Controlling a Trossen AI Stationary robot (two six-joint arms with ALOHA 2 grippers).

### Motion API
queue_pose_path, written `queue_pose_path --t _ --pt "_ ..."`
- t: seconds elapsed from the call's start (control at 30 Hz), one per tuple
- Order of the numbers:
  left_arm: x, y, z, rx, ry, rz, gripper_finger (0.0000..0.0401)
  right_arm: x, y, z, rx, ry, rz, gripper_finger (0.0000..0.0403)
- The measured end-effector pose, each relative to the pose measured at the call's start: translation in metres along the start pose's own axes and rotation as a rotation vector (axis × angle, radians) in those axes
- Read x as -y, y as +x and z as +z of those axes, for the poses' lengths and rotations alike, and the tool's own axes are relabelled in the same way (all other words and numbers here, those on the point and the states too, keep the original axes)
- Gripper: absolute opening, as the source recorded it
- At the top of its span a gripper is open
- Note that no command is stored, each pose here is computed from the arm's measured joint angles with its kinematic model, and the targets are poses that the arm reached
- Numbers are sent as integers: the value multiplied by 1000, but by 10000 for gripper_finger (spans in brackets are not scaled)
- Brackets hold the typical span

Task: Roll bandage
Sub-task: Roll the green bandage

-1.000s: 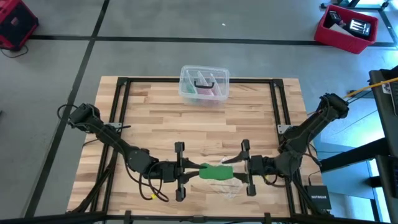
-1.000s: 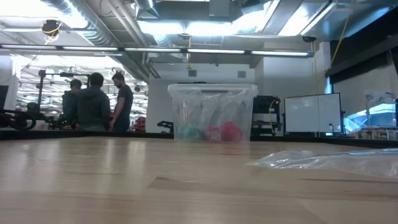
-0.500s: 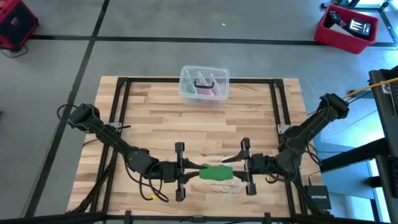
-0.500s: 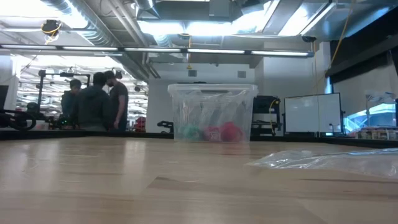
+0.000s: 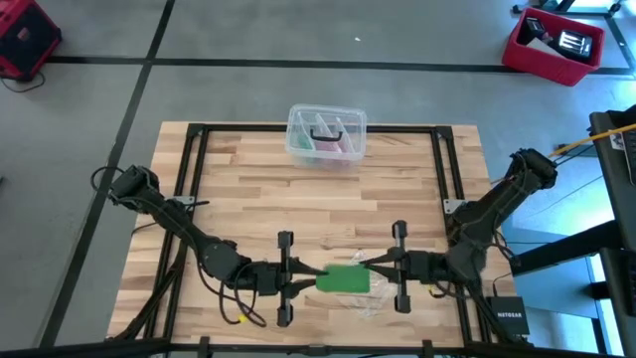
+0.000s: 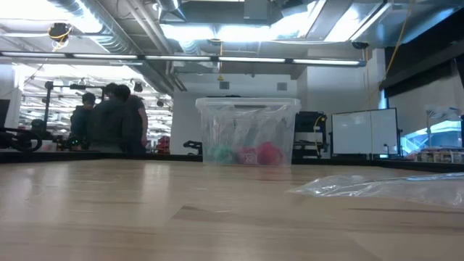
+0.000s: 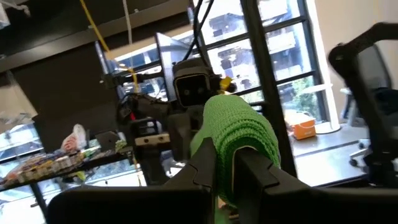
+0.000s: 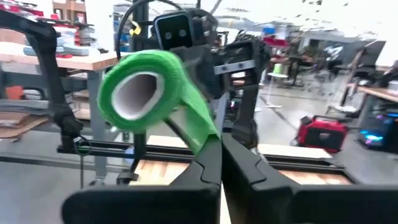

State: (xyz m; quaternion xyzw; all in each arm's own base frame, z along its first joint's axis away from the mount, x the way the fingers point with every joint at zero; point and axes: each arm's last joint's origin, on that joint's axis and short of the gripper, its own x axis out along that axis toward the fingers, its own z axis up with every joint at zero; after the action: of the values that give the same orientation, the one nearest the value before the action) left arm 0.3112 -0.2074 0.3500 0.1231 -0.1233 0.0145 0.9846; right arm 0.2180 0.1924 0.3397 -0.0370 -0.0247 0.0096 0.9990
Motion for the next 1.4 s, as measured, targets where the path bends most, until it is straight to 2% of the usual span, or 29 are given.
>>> queue_pose_path --t 0.2,0.3,0.57,0.73,0.83,0.97,1.2,1.4 --pt "14 -11 9 27 10 -31 21 -8 -21 6 -22 -41 -83 3" --pt "15 -12 10 37 18 -31 21 -11 -23 6 -23 -41 -74 2" --pt "-2 0 4 38 -28 12 21 -13 -10 -5 -39 -40 -6 4" --pt "-12 8 -2 20 -42 42 21 -11 -2 -10 -47 -49 23 24" --pt "-14 9 -3 13 -49 46 21 -11 -3 -9 -43 -46 34 43" --pt "-12 7 -3 11 -43 39 21 -9 -6 -4 -32 -48 34 94" --pt "-4 2 1 20 -7 15 21 -7 -36 2 -105 -133 17 187" --pt "-2 1 3 23 -6 13 21 -15 -51 -7 -187 -113 90 209"
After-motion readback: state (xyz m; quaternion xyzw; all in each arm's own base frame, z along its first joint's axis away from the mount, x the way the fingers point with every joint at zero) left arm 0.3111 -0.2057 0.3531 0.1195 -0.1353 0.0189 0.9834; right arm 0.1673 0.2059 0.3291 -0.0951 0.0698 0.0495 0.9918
